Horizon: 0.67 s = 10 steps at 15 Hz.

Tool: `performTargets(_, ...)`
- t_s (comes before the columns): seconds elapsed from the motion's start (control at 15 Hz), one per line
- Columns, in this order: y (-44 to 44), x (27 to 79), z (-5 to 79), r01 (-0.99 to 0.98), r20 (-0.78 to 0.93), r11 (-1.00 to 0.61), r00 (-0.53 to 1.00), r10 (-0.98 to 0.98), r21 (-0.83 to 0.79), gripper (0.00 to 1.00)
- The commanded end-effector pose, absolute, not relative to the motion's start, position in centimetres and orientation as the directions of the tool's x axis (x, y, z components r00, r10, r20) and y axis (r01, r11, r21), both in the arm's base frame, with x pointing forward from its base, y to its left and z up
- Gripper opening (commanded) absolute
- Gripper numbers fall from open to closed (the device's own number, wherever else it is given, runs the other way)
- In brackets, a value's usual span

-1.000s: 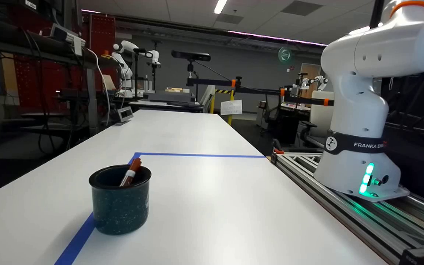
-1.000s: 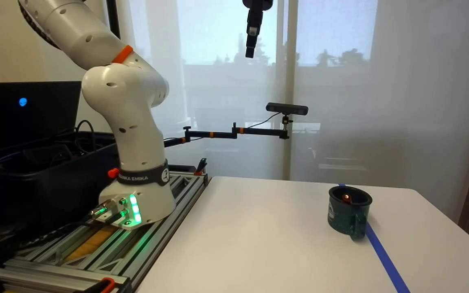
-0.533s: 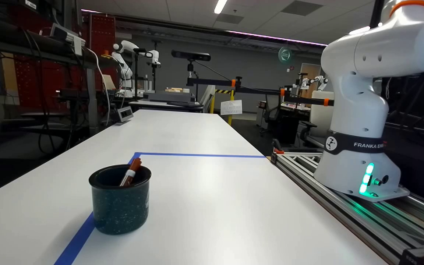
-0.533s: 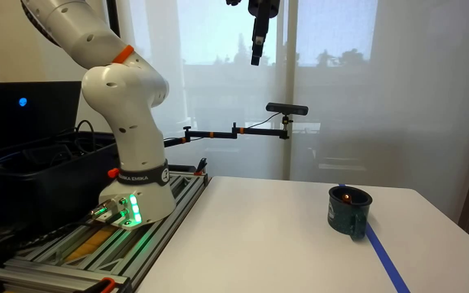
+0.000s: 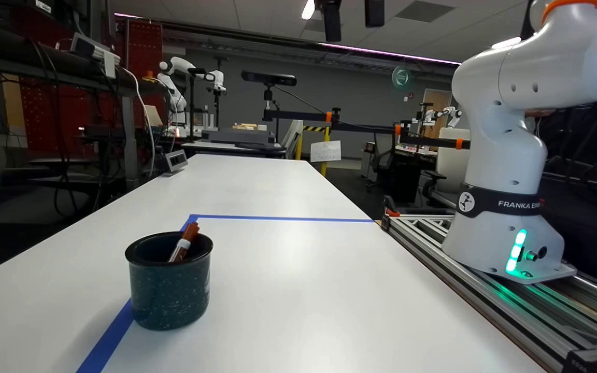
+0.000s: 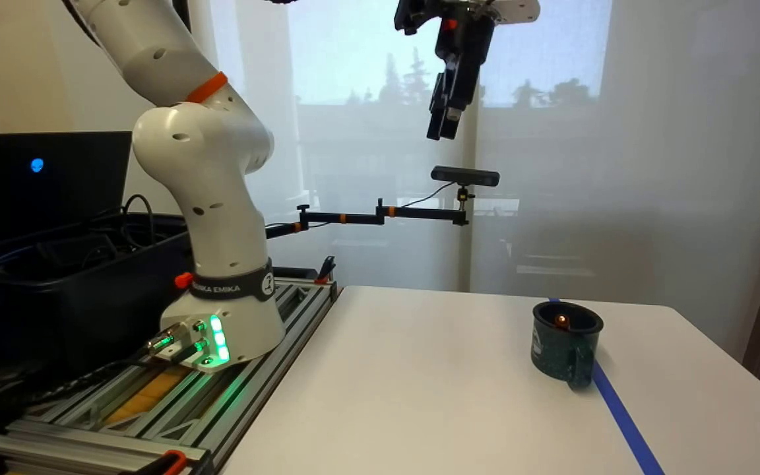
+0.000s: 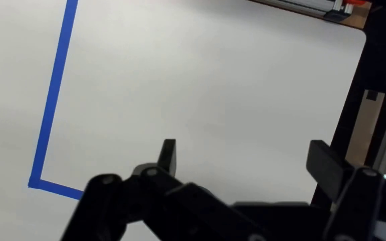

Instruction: Take the marker out of the cup

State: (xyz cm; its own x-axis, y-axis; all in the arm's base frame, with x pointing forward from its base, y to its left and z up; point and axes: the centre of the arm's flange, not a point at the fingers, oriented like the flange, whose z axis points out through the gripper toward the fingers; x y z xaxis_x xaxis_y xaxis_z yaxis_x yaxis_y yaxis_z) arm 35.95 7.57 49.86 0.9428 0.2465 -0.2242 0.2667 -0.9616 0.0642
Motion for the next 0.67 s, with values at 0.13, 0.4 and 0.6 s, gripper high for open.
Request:
performTargets(0.13, 5.9, 40.6, 46.1, 0.371, -0.265, -0.927, 0.901, 0.343, 0.063, 1.00)
performTargets(0.4, 5.5, 43.7, 43.2, 0.421, -0.221, -0.894, 0.896, 0.385, 0.151, 1.00)
performTargets(0.6, 5.8, 45.6, 41.3, 0.449, -0.172, -0.873, 0.891, 0.421, 0.190, 1.00)
